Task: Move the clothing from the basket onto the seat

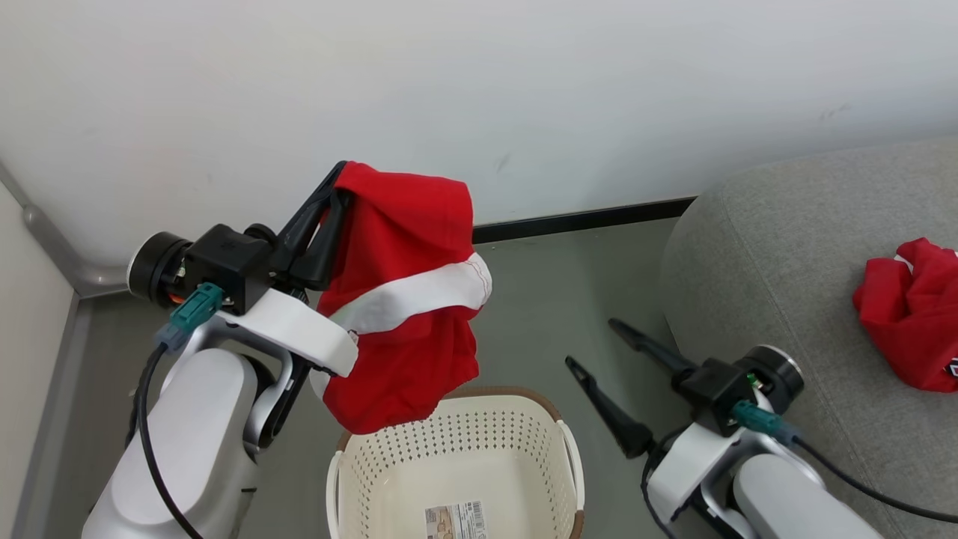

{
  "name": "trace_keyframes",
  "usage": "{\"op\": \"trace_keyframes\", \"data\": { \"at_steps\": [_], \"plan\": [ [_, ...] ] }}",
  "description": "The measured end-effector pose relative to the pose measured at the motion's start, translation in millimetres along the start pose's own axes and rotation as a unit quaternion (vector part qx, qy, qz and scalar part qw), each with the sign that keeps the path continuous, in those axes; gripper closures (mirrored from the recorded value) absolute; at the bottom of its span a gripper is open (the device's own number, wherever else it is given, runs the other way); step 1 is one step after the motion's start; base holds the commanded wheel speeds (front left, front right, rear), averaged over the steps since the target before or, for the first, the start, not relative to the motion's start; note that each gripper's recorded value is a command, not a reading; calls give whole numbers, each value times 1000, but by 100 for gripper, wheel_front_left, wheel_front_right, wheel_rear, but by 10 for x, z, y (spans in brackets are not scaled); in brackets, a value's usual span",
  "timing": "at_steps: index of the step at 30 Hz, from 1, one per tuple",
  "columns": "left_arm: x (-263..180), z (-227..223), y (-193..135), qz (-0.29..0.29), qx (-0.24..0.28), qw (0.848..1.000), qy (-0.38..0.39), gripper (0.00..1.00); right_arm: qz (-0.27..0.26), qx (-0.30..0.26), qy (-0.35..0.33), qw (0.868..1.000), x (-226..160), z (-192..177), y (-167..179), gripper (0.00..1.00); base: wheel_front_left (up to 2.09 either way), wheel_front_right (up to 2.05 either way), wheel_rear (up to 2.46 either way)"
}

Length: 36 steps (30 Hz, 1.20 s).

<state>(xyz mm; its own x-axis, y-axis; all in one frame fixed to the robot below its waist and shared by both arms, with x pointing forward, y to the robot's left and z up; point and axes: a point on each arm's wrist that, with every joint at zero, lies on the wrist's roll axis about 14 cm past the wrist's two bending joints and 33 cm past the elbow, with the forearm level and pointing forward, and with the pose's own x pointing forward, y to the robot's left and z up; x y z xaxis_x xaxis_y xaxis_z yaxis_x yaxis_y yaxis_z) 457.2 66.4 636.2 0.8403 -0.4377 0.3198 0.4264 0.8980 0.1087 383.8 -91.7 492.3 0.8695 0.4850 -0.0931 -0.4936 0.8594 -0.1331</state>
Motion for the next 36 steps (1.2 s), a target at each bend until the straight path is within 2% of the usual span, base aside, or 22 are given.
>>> {"op": "trace_keyframes", "data": {
  "at_steps": [5, 24, 36],
  "plan": [
    [50, 188, -125, -20, 1, 1000, -24, 100, 27, -5, 21, 999, -29, -74, 133, 0, 0, 0, 0],
    [84, 407, -448, -69, -8, 996, -48, 100, 69, -55, 58, 994, 150, 2, 68, 0, 0, 0, 0],
    [59, 543, -583, -89, -7, 994, -63, 100, 121, -56, 79, 988, 269, -21, 321, 0, 0, 0, 0]
  ]
}}
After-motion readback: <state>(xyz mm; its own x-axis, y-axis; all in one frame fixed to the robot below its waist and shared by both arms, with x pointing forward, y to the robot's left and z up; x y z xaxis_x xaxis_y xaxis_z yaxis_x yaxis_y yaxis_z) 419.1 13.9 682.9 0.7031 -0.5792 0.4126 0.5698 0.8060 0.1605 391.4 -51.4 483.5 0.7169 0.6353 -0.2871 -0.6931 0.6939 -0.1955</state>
